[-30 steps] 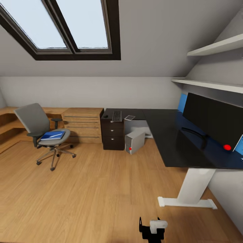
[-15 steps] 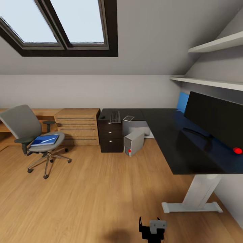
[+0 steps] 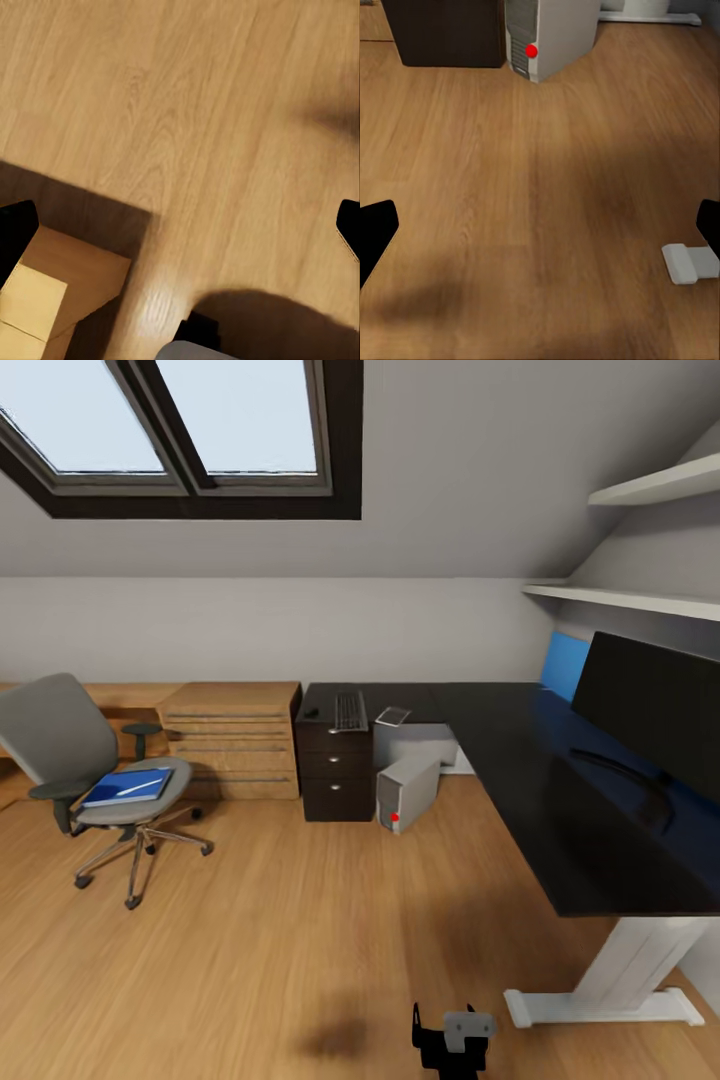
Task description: In the bedroom, organize the workspace by keeping the computer under the desk, ensuring the monitor is on the desk, placing the keyboard on the desk next to the monitor, placing the mouse on the desk next to the keyboard, moving the folder from the swivel chair onto the desk next to the mouse, stacking the notebook on top of the folder with the pen on top of the notebook, and positioning the swivel chair next to the desk.
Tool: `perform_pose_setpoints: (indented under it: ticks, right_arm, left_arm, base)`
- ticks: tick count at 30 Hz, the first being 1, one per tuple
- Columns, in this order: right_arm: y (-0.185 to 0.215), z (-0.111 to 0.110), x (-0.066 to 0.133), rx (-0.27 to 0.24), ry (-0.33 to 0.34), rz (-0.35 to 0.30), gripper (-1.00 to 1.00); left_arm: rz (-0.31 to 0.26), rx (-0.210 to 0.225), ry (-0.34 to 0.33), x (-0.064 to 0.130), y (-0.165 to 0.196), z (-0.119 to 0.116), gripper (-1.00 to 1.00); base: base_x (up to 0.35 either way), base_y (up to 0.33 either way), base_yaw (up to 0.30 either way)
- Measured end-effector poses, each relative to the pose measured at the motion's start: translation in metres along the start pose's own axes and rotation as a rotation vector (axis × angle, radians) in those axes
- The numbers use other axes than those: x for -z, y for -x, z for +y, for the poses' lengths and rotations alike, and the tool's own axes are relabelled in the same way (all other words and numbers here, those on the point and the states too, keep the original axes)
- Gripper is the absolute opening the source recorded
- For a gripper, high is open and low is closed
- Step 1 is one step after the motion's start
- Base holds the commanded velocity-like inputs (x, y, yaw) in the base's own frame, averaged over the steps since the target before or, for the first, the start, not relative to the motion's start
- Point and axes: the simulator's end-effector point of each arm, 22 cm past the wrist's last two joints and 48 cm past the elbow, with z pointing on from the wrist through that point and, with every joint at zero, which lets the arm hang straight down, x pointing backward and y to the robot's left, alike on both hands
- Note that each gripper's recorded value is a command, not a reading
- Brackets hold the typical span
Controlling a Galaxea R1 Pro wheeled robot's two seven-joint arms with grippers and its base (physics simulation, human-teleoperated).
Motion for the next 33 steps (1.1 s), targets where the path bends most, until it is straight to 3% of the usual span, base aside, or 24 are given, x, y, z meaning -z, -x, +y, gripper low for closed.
perform_pose_setpoints:
  ticks: [25,33]
  right_arm:
    - [0.0,0.002,0.0,0.007,0.007,0.001,1.0]
    - [-0.016,0.0,0.006,0.018,0.01,0.037,1.0]
  left_arm:
    - [0.0,0.0,0.0,0.0,0.0,0.0,1.0]
    - [0.0,0.0,0.0,0.0,0.0,0.0,1.0]
  base:
    - [0.327,0.037,0.0]
    - [0.33,0.102,0.0]
